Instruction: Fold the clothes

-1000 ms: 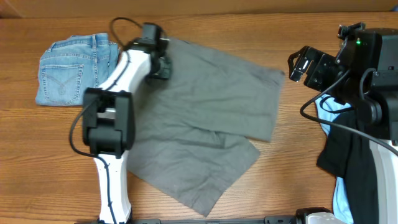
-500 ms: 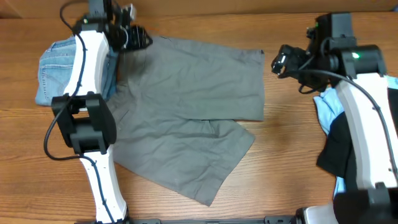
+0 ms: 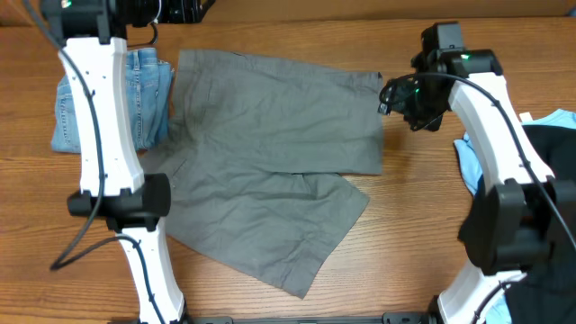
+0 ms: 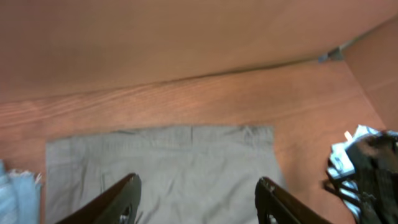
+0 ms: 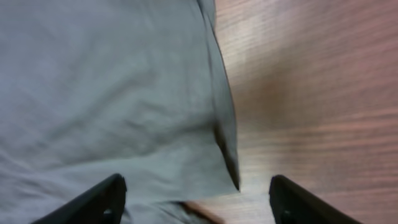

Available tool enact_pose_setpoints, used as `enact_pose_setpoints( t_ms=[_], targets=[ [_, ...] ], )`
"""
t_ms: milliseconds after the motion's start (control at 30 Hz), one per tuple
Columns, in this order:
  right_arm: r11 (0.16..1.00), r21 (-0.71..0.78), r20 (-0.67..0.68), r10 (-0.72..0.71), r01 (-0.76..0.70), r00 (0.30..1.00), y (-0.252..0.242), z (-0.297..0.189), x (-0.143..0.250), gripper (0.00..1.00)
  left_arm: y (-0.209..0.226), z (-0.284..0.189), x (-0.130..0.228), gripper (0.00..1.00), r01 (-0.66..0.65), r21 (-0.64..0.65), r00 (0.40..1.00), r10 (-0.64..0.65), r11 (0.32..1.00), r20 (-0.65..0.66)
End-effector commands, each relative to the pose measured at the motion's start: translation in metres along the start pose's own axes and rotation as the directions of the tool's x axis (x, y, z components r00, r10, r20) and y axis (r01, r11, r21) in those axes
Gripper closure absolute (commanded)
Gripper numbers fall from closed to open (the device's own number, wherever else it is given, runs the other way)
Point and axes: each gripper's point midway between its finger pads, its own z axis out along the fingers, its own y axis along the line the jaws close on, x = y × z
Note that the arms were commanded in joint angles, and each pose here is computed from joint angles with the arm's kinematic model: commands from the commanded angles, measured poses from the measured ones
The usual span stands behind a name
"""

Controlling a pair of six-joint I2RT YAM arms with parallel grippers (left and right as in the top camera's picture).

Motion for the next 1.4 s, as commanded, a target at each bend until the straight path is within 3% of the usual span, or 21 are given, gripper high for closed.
enact_pose_setpoints(
  t_ms=[0,200,333,600,733,833,1000,1233,1267,1300,1333,1367],
  targets=[
    [0.999,0.036,-0.109,0.007,-0.003,0.994,-0.011,0.028,0.015,0.28,-0.035,-0.054,-0.008,0.36,-0.132,-0.089,0.989,0.138,0.987,0.061],
    [0.997,0.079,-0.291,0.013,0.011,0.957,-0.025,0.054,0.048,0.23,-0.046,-0.082,0.019,0.33,-0.173,-0.186,0.985,0.171,0.967,-0.027],
    [0.997,0.068,-0.338,0.004,0.020,0.941,-0.026,0.068,0.065,0.23,-0.045,-0.084,0.034,0.31,-0.173,-0.208,0.984,0.159,0.963,-0.084],
    [1.000,-0.010,-0.392,0.005,-0.010,0.920,-0.023,0.099,0.095,0.34,-0.046,-0.082,0.035,0.30,-0.173,-0.203,0.983,0.158,0.964,-0.091],
    [0.999,-0.039,-0.385,-0.001,-0.015,0.923,-0.022,0.109,0.099,0.67,-0.046,-0.082,0.035,0.30,-0.173,-0.204,0.983,0.158,0.964,-0.091],
    [0.998,0.066,-0.350,0.024,-0.001,0.936,-0.045,0.104,0.088,0.96,-0.046,-0.082,0.035,0.29,-0.173,-0.204,0.983,0.158,0.964,-0.091],
    [0.967,0.245,-0.254,0.139,-0.075,0.957,-0.088,0.076,0.057,0.96,-0.046,-0.082,0.035,0.27,-0.173,-0.206,0.983,0.157,0.963,-0.091],
    [0.961,0.215,-0.117,0.200,-0.172,0.973,-0.105,0.044,0.015,0.94,-0.045,-0.081,0.035,0.25,-0.173,-0.206,0.983,0.157,0.963,-0.093],
    [0.960,0.215,-0.106,0.203,-0.177,0.973,-0.107,0.042,0.011,0.80,-0.045,-0.081,0.035,0.24,-0.173,-0.206,0.983,0.157,0.963,-0.093],
    [0.959,0.216,-0.095,0.206,-0.182,0.974,-0.109,0.040,0.008,0.53,-0.045,-0.081,0.035,0.22,-0.173,-0.206,0.983,0.157,0.963,-0.093],
    [0.958,0.216,-0.083,0.211,-0.189,0.974,-0.112,0.037,0.004,0.40,-0.045,-0.081,0.035,0.21,-0.173,-0.206,0.983,0.157,0.963,-0.093],
    [0.957,0.213,-0.072,0.217,-0.198,0.974,-0.113,0.035,0.000,0.36,-0.045,-0.081,0.035,0.20,-0.173,-0.206,0.983,0.157,0.963,-0.093]
  ],
)
